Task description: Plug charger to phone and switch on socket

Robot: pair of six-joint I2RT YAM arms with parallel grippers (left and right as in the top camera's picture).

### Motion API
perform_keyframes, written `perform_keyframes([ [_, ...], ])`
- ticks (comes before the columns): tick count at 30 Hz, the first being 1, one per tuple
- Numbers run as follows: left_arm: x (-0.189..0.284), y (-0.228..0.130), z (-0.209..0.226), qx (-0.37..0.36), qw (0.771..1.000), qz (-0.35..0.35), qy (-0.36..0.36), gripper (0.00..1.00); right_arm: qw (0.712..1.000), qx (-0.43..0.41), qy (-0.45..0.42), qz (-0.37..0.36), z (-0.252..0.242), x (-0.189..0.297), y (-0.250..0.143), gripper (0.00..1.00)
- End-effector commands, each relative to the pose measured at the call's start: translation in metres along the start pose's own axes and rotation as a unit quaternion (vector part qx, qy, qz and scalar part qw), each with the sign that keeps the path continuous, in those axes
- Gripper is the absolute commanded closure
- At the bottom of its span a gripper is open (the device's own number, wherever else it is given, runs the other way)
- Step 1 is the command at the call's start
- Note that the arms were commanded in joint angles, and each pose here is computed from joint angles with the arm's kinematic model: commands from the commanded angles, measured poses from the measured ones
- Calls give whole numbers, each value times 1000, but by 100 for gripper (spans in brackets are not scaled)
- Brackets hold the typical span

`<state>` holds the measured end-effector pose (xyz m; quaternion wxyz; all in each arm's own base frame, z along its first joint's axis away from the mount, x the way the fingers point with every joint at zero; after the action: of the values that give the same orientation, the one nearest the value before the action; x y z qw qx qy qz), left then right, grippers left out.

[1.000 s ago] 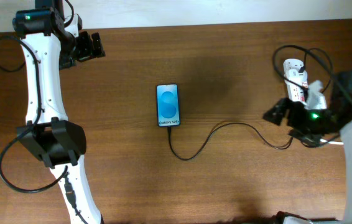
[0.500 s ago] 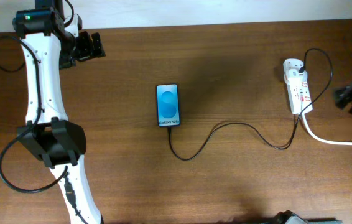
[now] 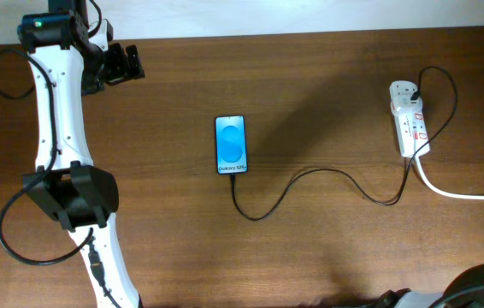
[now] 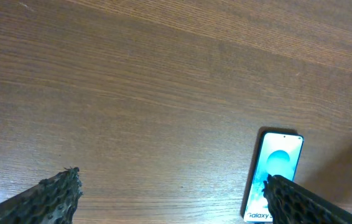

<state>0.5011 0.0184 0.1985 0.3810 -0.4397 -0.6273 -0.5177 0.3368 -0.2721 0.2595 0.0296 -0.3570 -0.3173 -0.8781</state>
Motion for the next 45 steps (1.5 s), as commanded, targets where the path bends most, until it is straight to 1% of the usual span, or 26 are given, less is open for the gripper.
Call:
perform_keyframes([
  [1,7,3,2,-3,1000,-10,6,1,999,3,35,1,7,-12,8,2],
  [3,7,3,2,-3,1000,-10,6,1,999,5,36,-2,5,-16,10,5],
  [8,7,3,2,-3,1000,-10,6,1,999,9,41,-21,9,-16,22,6],
  [9,7,3,2,-3,1000,-10,6,1,999,3,30,-27,8,-21,32,9],
  [10,7,3,2,-3,1000,-10,6,1,999,-5,25,-26,5,-25,37,9],
  [13,7,3,2,-3,1000,-10,6,0,1000,-22,15,9,-2,-49,44,9],
  [15,7,3,2,-3,1000,-10,6,1,999,-29,25,33,-5,-68,41,9],
  [17,7,3,2,-3,1000,-10,6,1,997,-26,31,64,-7,-93,27,9],
  [19,7,3,2,-3,1000,-10,6,1,994,4,33,101,-5,-123,3,8],
  [21,7,3,2,-3,1000,-10,6,1,992,19,20,125,-6,-145,-16,8],
  [22,7,3,2,-3,1000,-10,6,1,990,22,0,139,-12,-161,-28,8],
  [25,7,3,2,-3,1000,-10,6,1,984,18,-12,175,-24,-186,-53,8],
  [27,7,3,2,-3,1000,-10,6,1,978,41,-15,202,-26,-199,-73,7],
  [30,7,3,2,-3,1000,-10,6,1,974,53,-41,216,-30,-209,-87,7],
  [34,7,3,2,-3,1000,-10,6,1,968,55,-49,239,-32,-220,-107,7],
  [35,7,3,2,-3,1000,-10,6,1,968,58,-48,240,-31,-221,-109,7],
  [36,7,3,2,-3,1000,-10,6,0,968,59,-49,241,-30,-221,-109,4],
  [45,7,3,2,-3,1000,-10,6,1,961,76,-70,256,-28,-229,-129,3],
])
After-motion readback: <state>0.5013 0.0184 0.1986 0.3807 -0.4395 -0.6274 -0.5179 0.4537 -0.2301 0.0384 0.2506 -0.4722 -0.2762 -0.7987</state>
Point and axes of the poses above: each gripper's point midway between its finger pads, its own x axis back along the fingers, its own z axis along the line the jaws close on, y = z × x, the point moved 1 cm from there along x, back along the fingers, and after that the axes turned 8 degrees about -x, right-handed, at the moved point
